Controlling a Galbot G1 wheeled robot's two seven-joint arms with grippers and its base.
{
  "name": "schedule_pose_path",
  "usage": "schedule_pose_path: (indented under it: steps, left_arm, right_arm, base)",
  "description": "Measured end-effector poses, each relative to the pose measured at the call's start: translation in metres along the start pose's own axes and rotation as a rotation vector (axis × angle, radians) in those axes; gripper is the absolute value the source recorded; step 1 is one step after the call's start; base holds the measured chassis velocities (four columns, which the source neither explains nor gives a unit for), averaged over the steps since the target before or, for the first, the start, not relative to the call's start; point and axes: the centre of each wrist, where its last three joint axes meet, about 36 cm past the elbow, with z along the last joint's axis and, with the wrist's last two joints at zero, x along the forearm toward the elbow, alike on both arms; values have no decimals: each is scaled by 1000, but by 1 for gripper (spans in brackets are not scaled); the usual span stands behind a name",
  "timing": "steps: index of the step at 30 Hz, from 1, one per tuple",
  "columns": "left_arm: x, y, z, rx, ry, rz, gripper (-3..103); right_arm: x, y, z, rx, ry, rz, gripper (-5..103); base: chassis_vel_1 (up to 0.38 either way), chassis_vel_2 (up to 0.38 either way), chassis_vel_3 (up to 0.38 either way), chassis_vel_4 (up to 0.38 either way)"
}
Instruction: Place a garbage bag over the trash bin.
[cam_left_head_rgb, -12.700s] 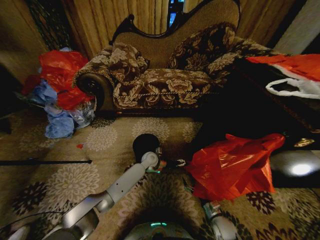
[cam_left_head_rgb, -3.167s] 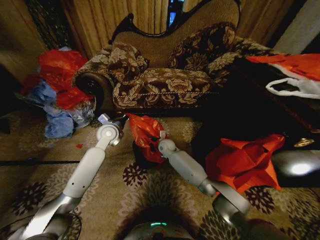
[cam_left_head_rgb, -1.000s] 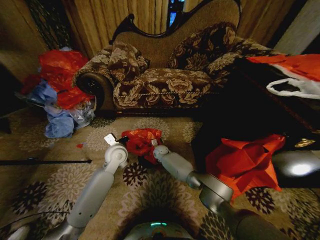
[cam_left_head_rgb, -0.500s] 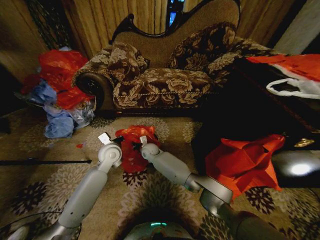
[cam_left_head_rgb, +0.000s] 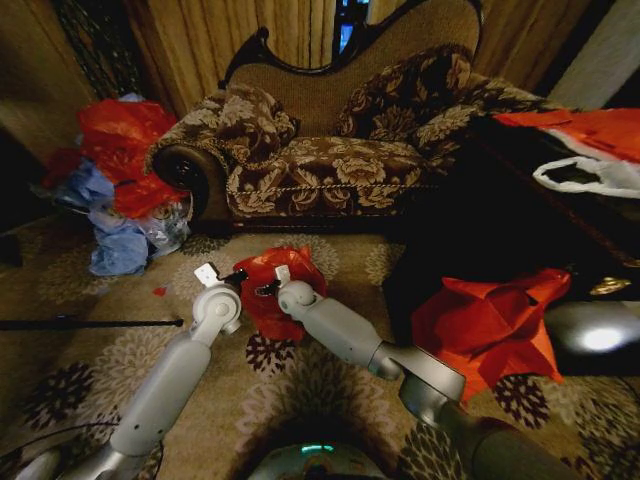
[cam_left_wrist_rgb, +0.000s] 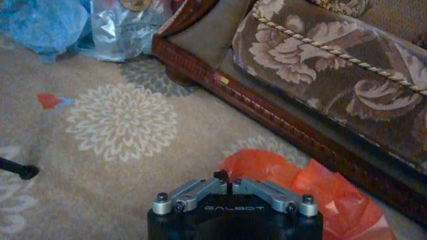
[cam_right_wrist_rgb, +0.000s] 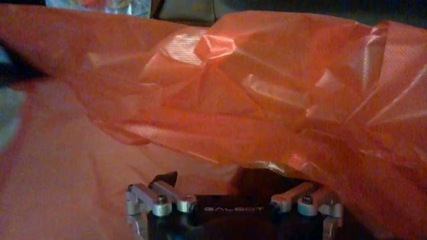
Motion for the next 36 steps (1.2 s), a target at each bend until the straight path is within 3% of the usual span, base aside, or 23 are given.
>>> schedule_pose_path:
  steps: [8, 22, 28, 36]
  left_arm:
    - [-3, -6, -2, 8, 0, 8, 0]
    - [-4, 2, -12, -5, -19, -11, 0]
    - [-6, 6, -12, -2, -13, -7, 0]
    - [-7, 5, -8, 1, -1, -4, 0]
  right_arm:
    - [36, 6, -26, -25, -24, -27, 100]
    - [85, 15, -24, -34, -50, -43, 100]
    - [117, 5, -27, -9, -97, -50, 100]
    - [136, -7, -83, -37, -191, -75, 100]
  base:
    - [0, 0, 0, 0]
    - [0, 0, 0, 0]
    - [0, 0, 0, 0]
    - [0, 0, 0, 0]
